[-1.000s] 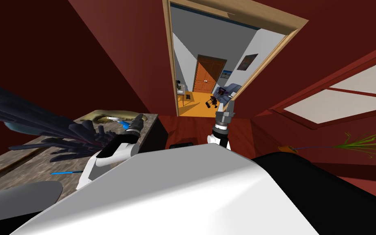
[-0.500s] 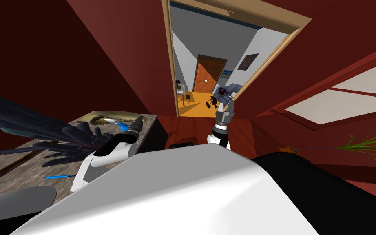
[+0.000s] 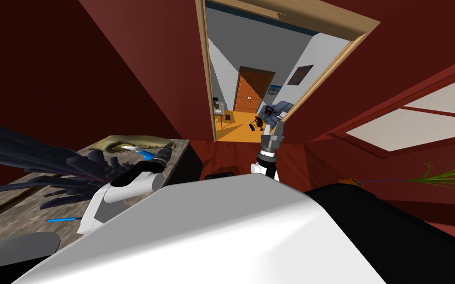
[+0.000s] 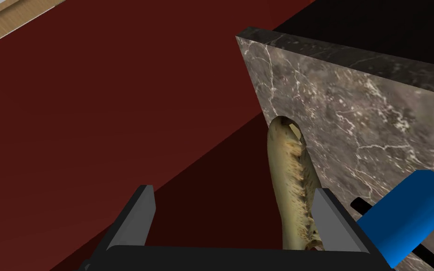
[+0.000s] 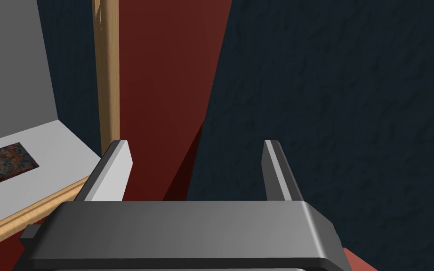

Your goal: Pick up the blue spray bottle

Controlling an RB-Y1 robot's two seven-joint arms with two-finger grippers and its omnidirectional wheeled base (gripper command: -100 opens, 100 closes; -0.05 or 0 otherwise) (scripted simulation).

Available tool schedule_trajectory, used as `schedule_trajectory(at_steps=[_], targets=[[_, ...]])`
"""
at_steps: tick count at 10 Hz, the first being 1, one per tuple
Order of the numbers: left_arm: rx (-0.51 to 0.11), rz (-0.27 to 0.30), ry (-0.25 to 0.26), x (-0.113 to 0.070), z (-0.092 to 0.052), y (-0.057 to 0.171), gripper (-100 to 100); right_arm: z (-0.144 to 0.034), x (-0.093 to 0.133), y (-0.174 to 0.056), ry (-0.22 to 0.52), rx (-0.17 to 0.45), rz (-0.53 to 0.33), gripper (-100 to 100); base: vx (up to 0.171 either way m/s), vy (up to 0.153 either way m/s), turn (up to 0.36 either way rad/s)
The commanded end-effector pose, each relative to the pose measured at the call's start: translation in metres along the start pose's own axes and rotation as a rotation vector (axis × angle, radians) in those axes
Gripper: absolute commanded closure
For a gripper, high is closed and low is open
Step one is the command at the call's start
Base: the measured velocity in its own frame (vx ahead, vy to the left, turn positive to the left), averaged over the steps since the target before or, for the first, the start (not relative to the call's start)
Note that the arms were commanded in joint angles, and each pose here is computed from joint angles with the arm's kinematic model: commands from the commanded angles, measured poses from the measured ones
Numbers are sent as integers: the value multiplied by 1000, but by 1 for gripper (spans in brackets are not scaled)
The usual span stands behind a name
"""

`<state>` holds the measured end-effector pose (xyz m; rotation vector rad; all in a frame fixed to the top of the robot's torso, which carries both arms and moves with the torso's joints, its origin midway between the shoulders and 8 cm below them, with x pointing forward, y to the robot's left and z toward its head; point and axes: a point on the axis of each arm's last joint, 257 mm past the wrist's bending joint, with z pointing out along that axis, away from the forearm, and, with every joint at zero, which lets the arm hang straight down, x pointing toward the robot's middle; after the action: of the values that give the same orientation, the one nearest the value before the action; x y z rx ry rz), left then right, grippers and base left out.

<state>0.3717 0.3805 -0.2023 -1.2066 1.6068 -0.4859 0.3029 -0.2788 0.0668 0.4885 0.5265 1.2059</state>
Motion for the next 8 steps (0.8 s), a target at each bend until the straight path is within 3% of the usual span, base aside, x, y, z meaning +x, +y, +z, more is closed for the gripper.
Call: schedule_trajectory(at_steps=[1,5,7,8], targets=[[-43,3,12,1,2,11,-100,0,0,0,0,0,0,0,20,-3,1],[-129,47,15,-10,-1,28,-100,0,0,0,0,0,0,0,36,-8,2],[-179,47,31,-6,-3,41,-100,0,0,0,0,0,0,0,34,-10,3],[-194,67,24,-14,-5,43,-100,0,0,0,0,0,0,0,42,0,0]])
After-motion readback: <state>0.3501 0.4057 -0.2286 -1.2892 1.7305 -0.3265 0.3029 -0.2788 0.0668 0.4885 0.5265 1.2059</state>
